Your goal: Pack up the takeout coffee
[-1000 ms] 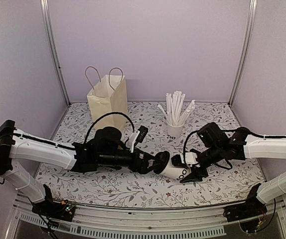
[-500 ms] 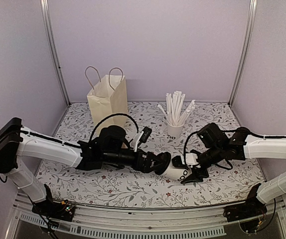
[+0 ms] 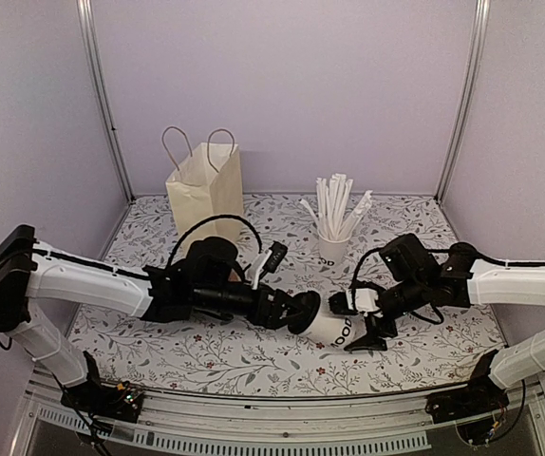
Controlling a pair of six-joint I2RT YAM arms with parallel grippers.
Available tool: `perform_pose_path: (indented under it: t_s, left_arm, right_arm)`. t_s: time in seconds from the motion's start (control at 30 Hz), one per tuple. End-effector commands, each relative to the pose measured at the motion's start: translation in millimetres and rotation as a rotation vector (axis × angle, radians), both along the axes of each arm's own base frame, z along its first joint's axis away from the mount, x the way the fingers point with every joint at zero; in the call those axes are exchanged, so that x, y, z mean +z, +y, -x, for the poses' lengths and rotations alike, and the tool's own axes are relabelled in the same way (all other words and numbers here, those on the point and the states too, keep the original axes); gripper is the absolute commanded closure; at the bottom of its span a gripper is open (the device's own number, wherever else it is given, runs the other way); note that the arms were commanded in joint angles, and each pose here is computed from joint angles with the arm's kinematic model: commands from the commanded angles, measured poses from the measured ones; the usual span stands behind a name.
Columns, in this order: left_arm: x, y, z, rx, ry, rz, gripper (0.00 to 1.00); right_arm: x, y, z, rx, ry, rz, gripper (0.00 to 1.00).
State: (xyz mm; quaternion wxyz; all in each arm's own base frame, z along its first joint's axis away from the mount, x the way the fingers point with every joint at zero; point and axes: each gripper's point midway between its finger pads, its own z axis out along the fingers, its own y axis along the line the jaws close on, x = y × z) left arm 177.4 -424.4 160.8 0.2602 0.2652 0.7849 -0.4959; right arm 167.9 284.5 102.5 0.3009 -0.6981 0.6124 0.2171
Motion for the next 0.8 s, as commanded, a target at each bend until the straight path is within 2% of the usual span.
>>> perform_pose_path:
  t_s: [0.0, 0.27, 0.47, 0.67, 0.77]
  left_arm:
    - [13.2, 22.0, -12.4, 0.046, -0.101, -0.125, 0.25]
    - [-12.0, 44.5, -13.1, 0.008, -0.137, -0.457, 0.29]
    - [-27.8, 32.6, -4.7, -0.044, -0.157, -0.647, 0.29]
    - [-39.6, 7.3, 2.4, -0.117, -0.165, -0.709, 0.25]
    - [-44.7, 1.0, 0.7, -0.123, -0.176, -0.752, 0.18]
  right_arm:
    - [11.3, -12.4, -18.4, -0.091, -0.018, -0.049, 0.01]
    - [42.6, -31.3, -36.9, -0.181, -0.004, -0.126, 0.01]
    - [39.9, -45.4, -29.2, -0.212, 0.036, -0.075, 0.01]
    - [44.6, -58.3, -20.9, -0.23, 0.019, -0.059, 0.01]
    - [50.8, -58.7, -18.0, -0.23, 0.024, -0.071, 0.01]
